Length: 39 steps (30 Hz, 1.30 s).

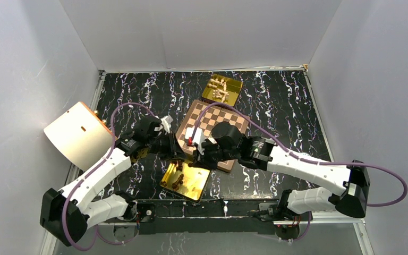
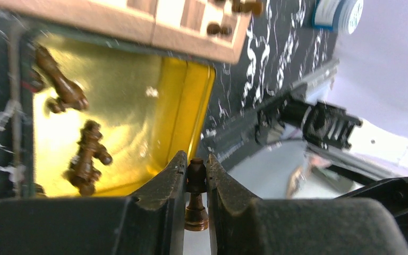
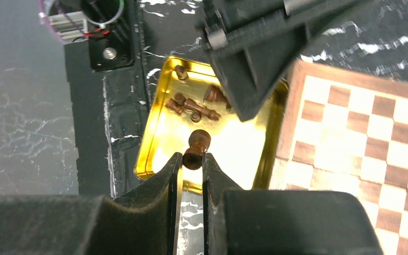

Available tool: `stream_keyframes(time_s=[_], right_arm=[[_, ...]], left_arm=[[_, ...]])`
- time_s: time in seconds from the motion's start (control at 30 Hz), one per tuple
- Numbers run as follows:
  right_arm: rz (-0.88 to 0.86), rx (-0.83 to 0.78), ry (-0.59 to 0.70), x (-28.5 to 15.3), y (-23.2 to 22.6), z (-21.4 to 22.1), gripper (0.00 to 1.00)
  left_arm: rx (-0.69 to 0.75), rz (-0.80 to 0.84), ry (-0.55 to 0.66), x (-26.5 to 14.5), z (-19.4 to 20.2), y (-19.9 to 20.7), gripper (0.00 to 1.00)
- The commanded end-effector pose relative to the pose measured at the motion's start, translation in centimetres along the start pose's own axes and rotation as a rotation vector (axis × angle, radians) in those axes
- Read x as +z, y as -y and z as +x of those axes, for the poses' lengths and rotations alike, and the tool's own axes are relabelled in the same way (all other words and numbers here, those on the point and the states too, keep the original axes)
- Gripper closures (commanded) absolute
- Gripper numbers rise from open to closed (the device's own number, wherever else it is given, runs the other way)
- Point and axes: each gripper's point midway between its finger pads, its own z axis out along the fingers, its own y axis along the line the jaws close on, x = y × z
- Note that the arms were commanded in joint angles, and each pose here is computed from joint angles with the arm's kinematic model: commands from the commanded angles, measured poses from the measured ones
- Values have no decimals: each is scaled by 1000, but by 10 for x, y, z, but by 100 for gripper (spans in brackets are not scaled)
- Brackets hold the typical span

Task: Set up the chess pieces on the board
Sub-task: Pick up the chess piece from the storage box, then place the chess piece on the chessboard.

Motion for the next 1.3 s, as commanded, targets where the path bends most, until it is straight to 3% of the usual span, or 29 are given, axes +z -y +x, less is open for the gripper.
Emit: stream_keyframes(time_s=[0.0, 0.17, 0.33, 0.7, 0.93, 1.27], right_arm=[[192, 108, 18, -25, 24, -13, 84], [333, 278, -65, -44, 60, -5, 83], [473, 463, -186, -59, 102, 25, 84], [608, 681, -481, -57, 105, 100, 85], [648, 718, -504, -47, 110, 123, 84], [668, 767, -528, -38, 119, 143, 84]], left_arm=[[123, -113, 298, -35, -52, 4, 100], [232, -207, 555, -76, -82, -5, 100], [331, -187, 656, -95, -83, -4, 100], [436, -152, 631, -83, -64, -19, 100], [472, -103, 668, -90, -63, -10, 100], [485, -76, 606, -80, -56, -7, 100]])
